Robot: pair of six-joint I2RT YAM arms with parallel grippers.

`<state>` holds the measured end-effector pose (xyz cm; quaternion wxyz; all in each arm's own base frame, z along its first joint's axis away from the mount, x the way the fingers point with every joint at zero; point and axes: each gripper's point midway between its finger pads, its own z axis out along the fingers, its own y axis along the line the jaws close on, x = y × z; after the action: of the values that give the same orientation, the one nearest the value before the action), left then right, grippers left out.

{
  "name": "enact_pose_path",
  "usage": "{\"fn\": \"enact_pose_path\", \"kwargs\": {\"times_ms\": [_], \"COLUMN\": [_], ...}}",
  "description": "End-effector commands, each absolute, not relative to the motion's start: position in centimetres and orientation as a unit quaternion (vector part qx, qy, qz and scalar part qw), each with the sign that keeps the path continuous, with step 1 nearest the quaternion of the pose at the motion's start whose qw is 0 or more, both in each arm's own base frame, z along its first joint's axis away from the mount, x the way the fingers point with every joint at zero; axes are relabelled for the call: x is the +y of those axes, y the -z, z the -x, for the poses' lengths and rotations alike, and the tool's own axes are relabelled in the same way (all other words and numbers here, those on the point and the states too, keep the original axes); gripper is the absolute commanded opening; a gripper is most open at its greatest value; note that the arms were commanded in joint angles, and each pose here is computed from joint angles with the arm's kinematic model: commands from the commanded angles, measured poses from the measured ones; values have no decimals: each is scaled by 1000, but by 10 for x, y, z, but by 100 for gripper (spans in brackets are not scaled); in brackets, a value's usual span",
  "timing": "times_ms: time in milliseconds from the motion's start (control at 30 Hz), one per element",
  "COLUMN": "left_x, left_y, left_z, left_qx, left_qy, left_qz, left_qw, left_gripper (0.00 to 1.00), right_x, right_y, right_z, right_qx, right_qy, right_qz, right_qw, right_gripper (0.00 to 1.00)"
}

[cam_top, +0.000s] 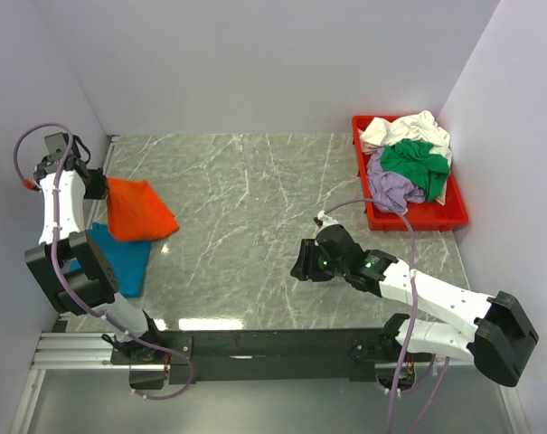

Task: Fold and stack the t-shirts
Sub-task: Neatly place the folded tshirt to the corner

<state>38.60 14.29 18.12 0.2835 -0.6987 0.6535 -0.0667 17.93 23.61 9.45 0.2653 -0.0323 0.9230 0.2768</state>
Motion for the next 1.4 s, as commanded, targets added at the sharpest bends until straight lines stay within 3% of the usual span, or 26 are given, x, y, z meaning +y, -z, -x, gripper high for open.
{"fn": "enact_pose_path", "kwargs": {"times_ms": [0,733,1367], "left_x": [148,182,187], "left_y": [-197,-224,-227], "left_z": [-379,-331,-299], "left_qx": [636,547,553], "left_qy": [79,92,75], "left_qz": [704,747,753], "left_qw": [307,366,350], "left_gripper": [1,1,1], "right_x": [247,240,244], "right_y": [-113,-121,-128], "right_z": [-188,-184,-184], "right_qx": [912,917,917], "right_qy": [-295,-275,-273], "right_qz": [39,46,49], "right_qw": [283,284,287], "right_gripper": [51,51,51]}}
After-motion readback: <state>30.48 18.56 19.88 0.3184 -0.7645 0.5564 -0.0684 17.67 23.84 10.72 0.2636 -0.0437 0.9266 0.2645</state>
